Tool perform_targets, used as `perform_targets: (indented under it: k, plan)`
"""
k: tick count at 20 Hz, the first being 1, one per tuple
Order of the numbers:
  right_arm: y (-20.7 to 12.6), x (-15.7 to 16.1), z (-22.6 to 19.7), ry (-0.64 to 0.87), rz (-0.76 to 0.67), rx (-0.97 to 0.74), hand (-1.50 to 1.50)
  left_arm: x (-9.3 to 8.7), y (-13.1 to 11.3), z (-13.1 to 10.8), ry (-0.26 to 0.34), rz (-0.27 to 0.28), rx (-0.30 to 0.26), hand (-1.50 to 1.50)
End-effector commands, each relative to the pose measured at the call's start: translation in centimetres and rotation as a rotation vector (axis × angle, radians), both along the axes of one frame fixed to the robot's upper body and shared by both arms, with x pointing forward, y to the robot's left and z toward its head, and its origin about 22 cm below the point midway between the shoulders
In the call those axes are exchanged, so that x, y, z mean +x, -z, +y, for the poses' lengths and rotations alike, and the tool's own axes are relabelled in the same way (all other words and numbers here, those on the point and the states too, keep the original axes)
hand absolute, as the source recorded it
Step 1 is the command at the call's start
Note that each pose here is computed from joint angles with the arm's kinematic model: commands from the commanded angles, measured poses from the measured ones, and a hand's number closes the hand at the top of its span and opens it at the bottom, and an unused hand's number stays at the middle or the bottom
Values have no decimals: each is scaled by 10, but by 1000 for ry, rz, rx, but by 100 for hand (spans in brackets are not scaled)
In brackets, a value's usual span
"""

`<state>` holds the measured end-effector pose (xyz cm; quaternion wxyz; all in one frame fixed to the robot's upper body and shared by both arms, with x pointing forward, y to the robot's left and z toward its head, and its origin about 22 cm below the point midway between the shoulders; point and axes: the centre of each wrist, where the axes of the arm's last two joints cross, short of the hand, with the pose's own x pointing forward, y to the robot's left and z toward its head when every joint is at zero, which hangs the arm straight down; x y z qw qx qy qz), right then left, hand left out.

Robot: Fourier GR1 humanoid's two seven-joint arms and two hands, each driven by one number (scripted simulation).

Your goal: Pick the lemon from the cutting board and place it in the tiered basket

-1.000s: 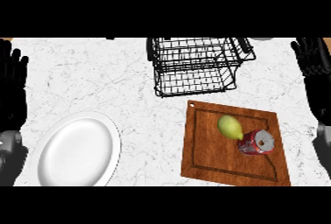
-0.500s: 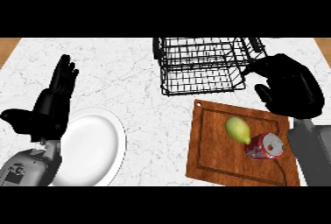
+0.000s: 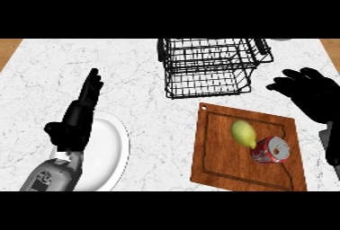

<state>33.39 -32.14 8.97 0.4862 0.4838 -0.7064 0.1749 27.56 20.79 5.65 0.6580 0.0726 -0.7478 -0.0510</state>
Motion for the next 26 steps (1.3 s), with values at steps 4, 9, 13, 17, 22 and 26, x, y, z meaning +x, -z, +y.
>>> perform_targets:
  k: [4,9,13,17,22,26]
  plan:
    - [-108,-3,-79,-74,-349,-376,-150,-2,10,-1,-31,-2,11,0]
    - [-203,-27,-58,-32,-654,-652,-150,-4,15,-7,-15,20,5,0]
    - [-223,-52,-37,31,-801,-818,-150,-12,22,-2,-8,20,4,0]
    - [-219,-72,-14,16,-895,-932,-150,1,17,2,-17,35,0,0]
    - [-191,-83,-2,15,-904,-983,-150,-7,31,-20,-12,33,-4,0]
    - [-190,-85,12,8,-956,-1016,-150,-10,26,-11,-18,15,4,0]
